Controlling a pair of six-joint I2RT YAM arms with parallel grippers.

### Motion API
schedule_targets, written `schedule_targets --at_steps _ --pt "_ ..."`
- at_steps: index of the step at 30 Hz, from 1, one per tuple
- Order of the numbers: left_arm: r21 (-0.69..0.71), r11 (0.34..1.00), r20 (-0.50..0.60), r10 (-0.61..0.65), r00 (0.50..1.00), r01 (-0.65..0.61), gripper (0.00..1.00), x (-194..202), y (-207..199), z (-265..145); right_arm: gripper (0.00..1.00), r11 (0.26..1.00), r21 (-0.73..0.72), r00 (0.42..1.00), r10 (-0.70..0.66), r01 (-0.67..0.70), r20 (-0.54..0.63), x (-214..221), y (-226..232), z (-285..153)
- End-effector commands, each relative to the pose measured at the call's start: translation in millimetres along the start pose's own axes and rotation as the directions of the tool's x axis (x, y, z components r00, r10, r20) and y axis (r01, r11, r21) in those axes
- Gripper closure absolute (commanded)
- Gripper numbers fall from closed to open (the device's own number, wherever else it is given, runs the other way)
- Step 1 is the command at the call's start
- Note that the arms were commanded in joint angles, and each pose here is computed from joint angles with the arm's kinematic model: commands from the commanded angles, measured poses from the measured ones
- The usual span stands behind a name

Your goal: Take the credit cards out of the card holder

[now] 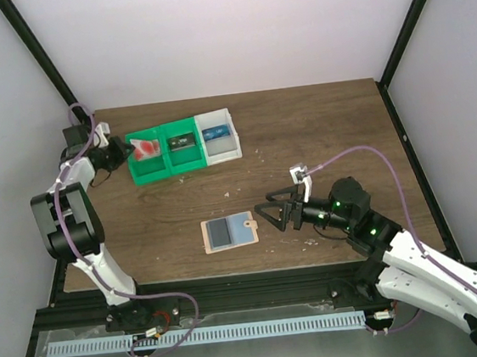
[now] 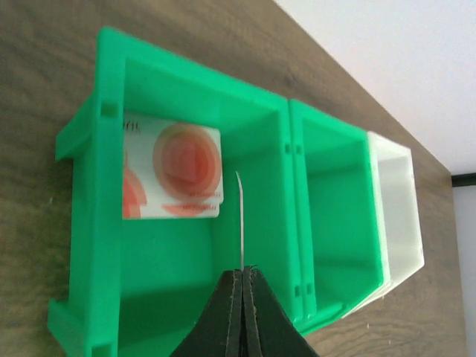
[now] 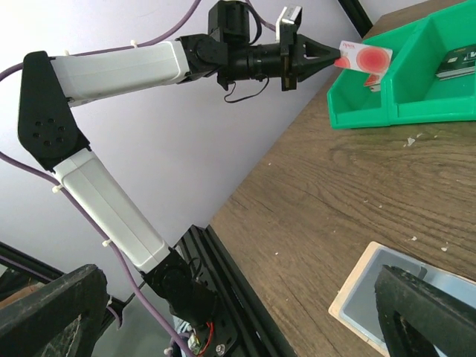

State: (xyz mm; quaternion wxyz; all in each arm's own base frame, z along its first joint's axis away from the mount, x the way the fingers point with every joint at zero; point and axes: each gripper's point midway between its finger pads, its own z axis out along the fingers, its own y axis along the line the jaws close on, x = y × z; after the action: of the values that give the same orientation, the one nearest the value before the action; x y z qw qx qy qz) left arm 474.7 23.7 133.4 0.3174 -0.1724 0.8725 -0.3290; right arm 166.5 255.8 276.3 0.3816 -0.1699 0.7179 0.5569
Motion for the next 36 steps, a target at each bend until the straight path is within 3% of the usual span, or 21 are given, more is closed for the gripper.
schedule_targets --at_steps 1,19,36 --pt "0.018 1.0 0.016 0.018 1.0 -0.018 1.0 -22 -7 2 0.0 1.0 0.001 0.999 0.001 -0.001 0.049 -18 8 -1" --pt "0.008 1.0 -0.039 0.0 0.999 0.001 1.0 -27 -2 35 0.0 0.998 0.052 0.997 0.033 -0.036 0.073 -21 -2 -1" --pt "-0.093 0.996 -0.026 0.017 1.0 -0.019 0.99 -34 8 51 0.0 0.992 0.114 0.993 0.037 -0.05 0.116 -27 -11 -9"
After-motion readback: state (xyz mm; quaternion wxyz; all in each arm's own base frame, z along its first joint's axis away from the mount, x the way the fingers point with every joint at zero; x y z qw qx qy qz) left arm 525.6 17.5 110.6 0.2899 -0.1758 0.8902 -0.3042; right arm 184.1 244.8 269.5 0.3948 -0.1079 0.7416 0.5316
